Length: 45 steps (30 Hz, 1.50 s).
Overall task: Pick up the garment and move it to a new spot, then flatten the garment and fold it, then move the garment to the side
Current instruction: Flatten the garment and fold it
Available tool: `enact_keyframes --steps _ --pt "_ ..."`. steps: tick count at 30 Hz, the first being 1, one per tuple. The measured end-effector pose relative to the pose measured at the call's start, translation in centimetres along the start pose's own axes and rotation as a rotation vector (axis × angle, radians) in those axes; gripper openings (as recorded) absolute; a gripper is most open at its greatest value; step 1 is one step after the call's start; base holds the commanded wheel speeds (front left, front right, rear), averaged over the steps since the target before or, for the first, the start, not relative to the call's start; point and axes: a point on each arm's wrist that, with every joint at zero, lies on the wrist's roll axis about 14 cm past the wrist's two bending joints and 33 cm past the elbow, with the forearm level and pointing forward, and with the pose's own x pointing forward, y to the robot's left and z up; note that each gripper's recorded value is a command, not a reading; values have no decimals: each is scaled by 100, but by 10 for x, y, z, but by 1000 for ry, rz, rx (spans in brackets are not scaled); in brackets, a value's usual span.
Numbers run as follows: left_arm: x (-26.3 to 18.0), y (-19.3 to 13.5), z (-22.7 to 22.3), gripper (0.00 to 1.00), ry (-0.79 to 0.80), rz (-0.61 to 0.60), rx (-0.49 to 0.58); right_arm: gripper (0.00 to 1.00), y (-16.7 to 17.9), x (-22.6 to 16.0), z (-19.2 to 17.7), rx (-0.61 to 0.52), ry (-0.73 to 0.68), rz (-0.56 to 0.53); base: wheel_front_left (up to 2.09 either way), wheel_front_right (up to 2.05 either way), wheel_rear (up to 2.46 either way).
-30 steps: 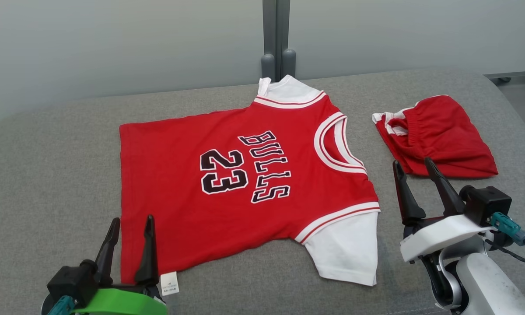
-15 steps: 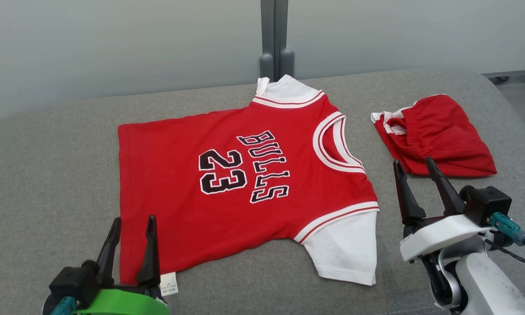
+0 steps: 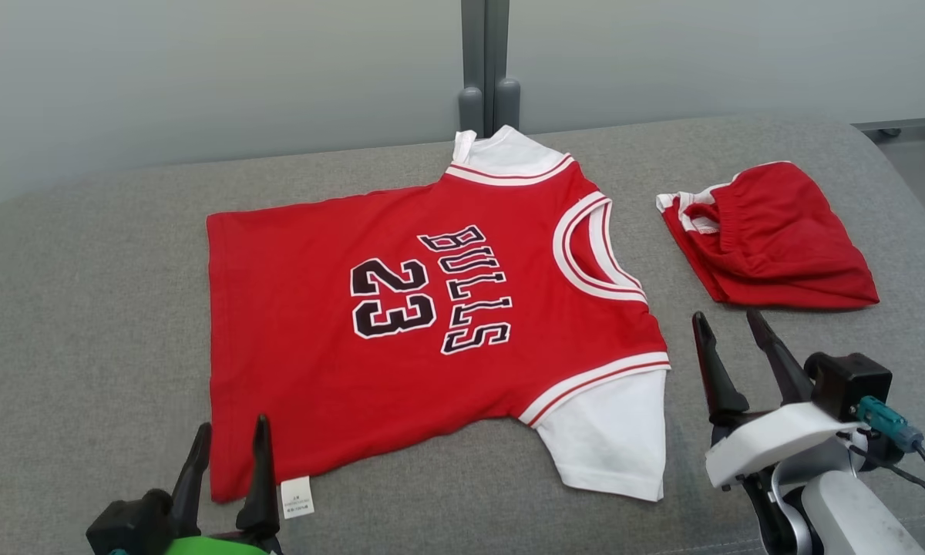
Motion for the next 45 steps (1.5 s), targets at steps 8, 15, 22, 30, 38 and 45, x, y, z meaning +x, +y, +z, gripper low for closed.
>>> enact_keyframes --steps 8,15,22,30,38,45 --pt "-17 29 -44 100 160 127 -101 100 -4 -17 -50 71 173 -29 0 0 0" --pt "-30 52 -80 100 288 253 -255 100 4 -31 -89 168 310 -37 0 0 0" --pt "-32 61 -102 100 363 316 -338 100 6 -38 -109 195 382 -28 0 0 0" --pt "-15 70 -112 100 377 365 -395 100 12 -50 -131 233 469 -18 0 0 0" --pt "-8 71 -120 91 394 384 -430 100 11 -59 -145 250 522 -20 0 0 0" --pt "1 70 -120 0 374 385 -478 100 16 -62 -153 264 553 -1 0 0 0"
